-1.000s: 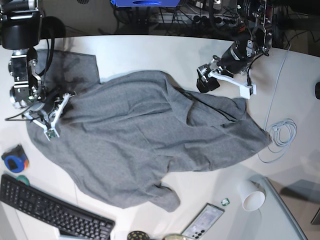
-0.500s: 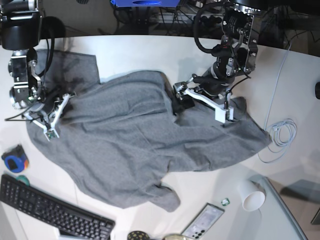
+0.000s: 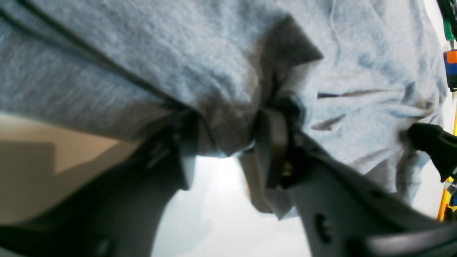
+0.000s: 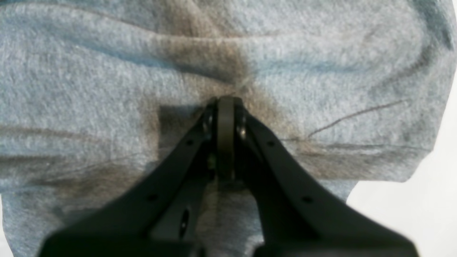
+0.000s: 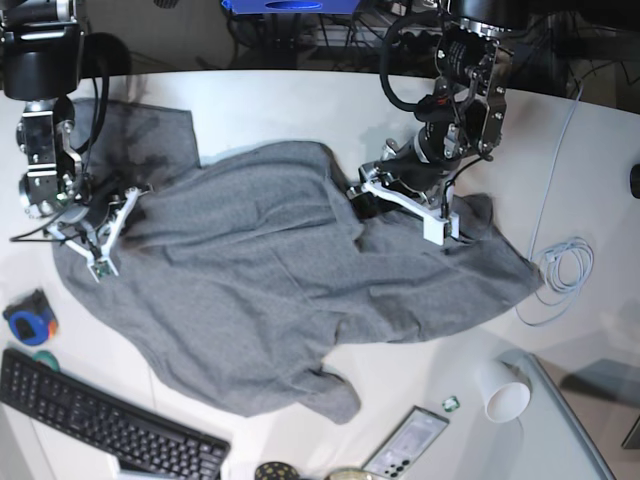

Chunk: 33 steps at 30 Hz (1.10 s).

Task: Layout the t-shirt on the table in an organized manner, then fold the t-shirt properly
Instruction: 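Drag the grasped fabric outward with the left gripper to spread the shirt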

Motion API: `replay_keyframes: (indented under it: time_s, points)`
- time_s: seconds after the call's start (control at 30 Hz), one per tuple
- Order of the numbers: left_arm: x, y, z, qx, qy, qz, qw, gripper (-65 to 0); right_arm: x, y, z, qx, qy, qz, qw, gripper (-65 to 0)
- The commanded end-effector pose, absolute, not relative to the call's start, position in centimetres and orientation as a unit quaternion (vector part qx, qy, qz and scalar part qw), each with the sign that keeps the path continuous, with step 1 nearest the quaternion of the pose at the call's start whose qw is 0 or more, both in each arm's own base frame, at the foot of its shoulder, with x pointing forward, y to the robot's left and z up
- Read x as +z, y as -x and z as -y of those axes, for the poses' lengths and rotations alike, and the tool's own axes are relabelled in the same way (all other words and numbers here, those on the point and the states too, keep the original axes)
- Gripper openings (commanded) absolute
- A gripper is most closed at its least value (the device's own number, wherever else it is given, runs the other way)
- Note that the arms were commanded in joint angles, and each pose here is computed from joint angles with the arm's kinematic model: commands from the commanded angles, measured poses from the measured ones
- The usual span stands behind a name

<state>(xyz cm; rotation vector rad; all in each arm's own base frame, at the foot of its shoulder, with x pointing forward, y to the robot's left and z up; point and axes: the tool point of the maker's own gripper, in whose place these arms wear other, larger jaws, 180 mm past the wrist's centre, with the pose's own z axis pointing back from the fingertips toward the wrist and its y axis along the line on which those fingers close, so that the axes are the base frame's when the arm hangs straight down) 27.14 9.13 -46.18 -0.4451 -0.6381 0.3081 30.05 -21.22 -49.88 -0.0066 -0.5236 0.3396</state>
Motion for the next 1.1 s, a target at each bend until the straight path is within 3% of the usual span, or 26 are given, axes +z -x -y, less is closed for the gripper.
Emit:
replay_keyframes:
  time_s: [0.0, 0.2, 0.27, 0.3, 0.43, 0.7, 0.93, 1.07]
  points:
    - [-45.0, -28.2, -9.1, 0.147, 0.222, 0.332, 0.905, -42.8, -49.5, -30.3, 22.2, 0.168, 0.017, 0.254, 0.952, -64.7]
    - [-45.1, -28.9, -9.0, 0.146, 0.223, 0.332, 0.905, -45.1, -49.4, -30.5, 22.2, 0.168, 0.017, 0.255, 0.952, -64.7]
    - [-44.4, -29.1, -8.9, 0.143, 0.227, 0.339, 0.902, -55.6, -49.2, -30.8, 22.2, 0.167, 0.017, 0.258, 0.951, -64.7]
    - [-44.0, -29.3, -9.0, 0.141, 0.226, 0.345, 0.900, -64.5, -49.3, -30.8, 22.2, 0.167, 0.017, 0.257, 0.952, -64.7]
    - [-43.2, -28.4, -10.6, 0.140, 0.214, 0.357, 0.899, -65.0, -49.8, -30.7, 22.5, 0.162, 0.016, 0.247, 0.955, -64.7]
    - [-41.1, -23.2, -16.1, 0.123, 0.164, 0.316, 0.926, -65.0, -50.3, -30.4, 22.6, 0.159, 0.014, 0.239, 0.958, -64.7]
    - [-42.0, -17.3, -19.3, 0.101, 0.123, 0.223, 0.962, -65.0, -50.3, -30.4, 22.6, 0.158, 0.014, 0.240, 0.958, -64.8]
    - [-42.5, -15.2, -21.7, 0.112, 0.093, 0.201, 0.969, -65.0, -50.4, -30.2, 22.6, 0.157, 0.014, 0.238, 0.958, -64.8]
